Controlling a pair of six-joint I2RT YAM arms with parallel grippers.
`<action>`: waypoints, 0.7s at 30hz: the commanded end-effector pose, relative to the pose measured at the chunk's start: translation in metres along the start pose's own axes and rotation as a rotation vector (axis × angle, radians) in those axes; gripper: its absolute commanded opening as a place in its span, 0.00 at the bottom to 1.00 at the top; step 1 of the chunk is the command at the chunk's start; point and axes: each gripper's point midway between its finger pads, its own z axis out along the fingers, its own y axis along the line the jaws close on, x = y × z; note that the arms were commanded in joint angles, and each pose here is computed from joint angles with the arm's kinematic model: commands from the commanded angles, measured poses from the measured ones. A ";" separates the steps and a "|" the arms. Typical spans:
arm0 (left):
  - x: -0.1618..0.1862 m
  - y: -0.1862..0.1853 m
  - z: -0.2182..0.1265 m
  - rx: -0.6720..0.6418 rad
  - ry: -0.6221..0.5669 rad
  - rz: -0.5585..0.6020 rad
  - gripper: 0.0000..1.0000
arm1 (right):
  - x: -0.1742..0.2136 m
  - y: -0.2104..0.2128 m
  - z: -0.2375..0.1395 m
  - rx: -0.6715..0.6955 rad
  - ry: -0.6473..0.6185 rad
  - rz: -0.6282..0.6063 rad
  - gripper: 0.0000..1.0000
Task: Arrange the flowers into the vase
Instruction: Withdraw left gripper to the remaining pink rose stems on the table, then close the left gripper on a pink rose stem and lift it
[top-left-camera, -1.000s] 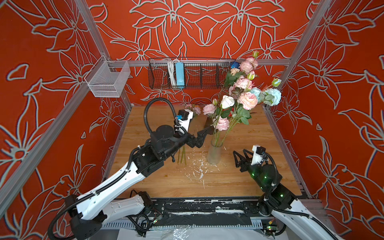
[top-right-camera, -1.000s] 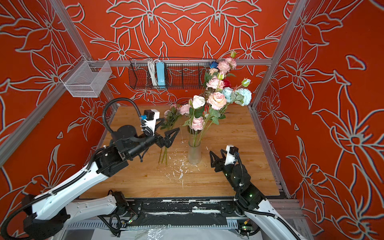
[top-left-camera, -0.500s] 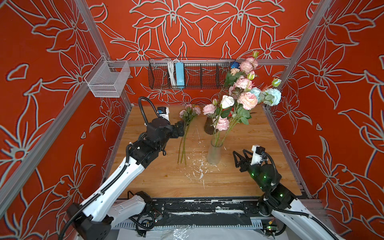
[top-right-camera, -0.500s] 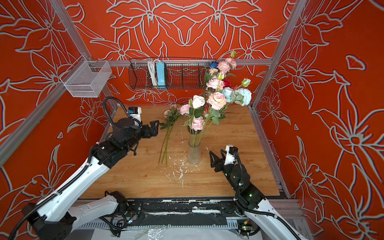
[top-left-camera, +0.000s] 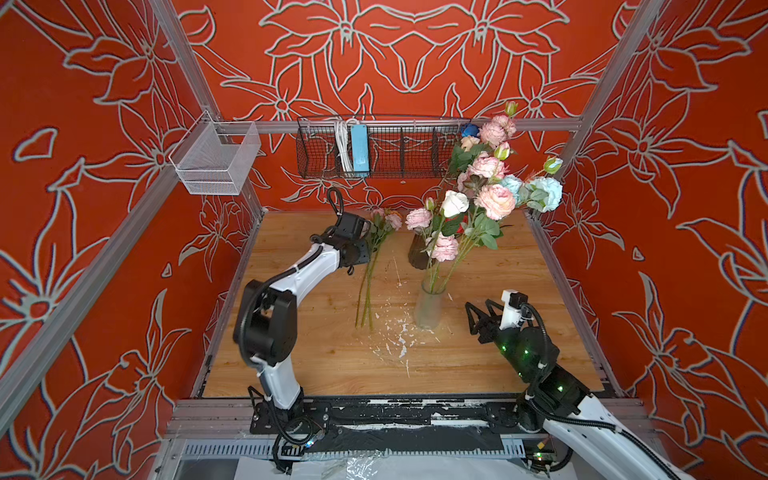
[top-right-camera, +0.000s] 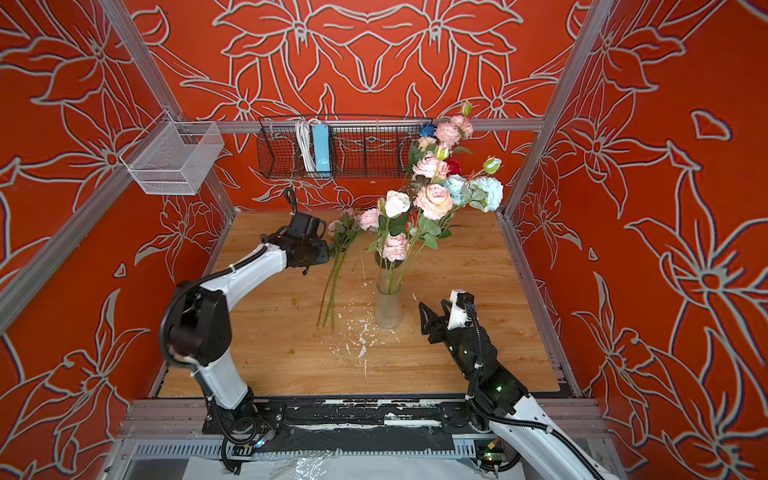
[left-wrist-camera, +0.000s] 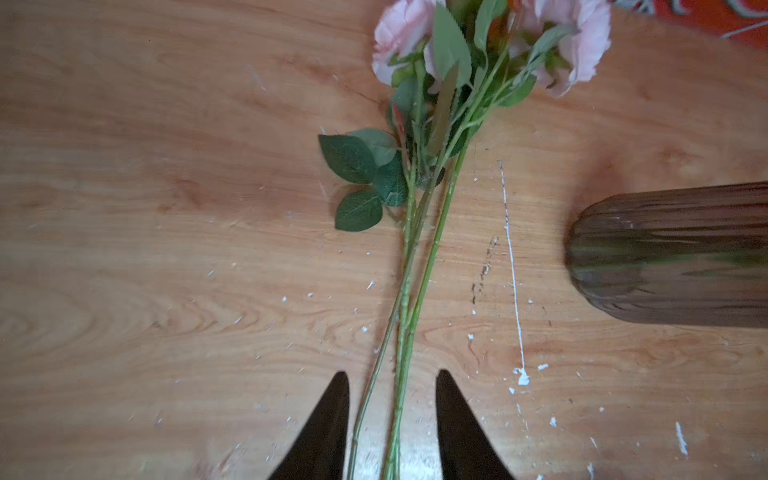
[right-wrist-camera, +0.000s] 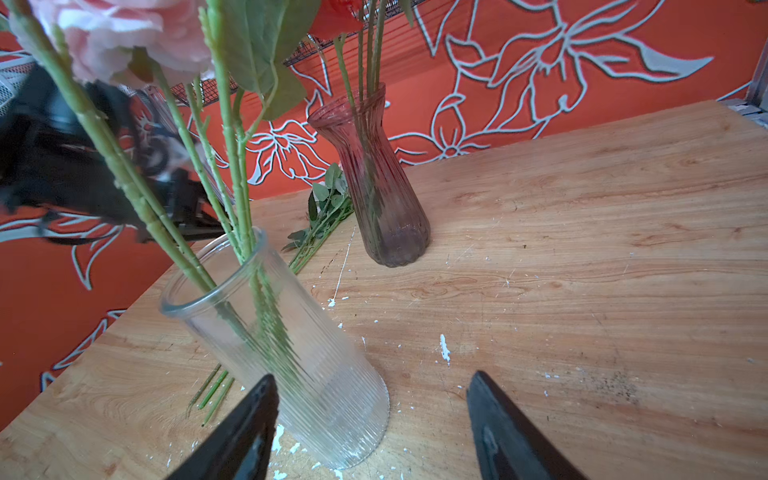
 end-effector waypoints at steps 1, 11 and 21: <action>0.004 -0.004 0.021 -0.006 0.089 0.061 0.35 | -0.010 -0.001 -0.001 0.016 -0.030 0.021 0.73; 0.015 -0.002 0.077 -0.074 0.248 0.175 0.27 | -0.009 -0.003 -0.001 0.023 -0.028 0.018 0.73; 0.031 -0.007 0.086 0.000 0.285 0.197 0.22 | -0.009 -0.002 0.000 0.022 -0.023 0.016 0.73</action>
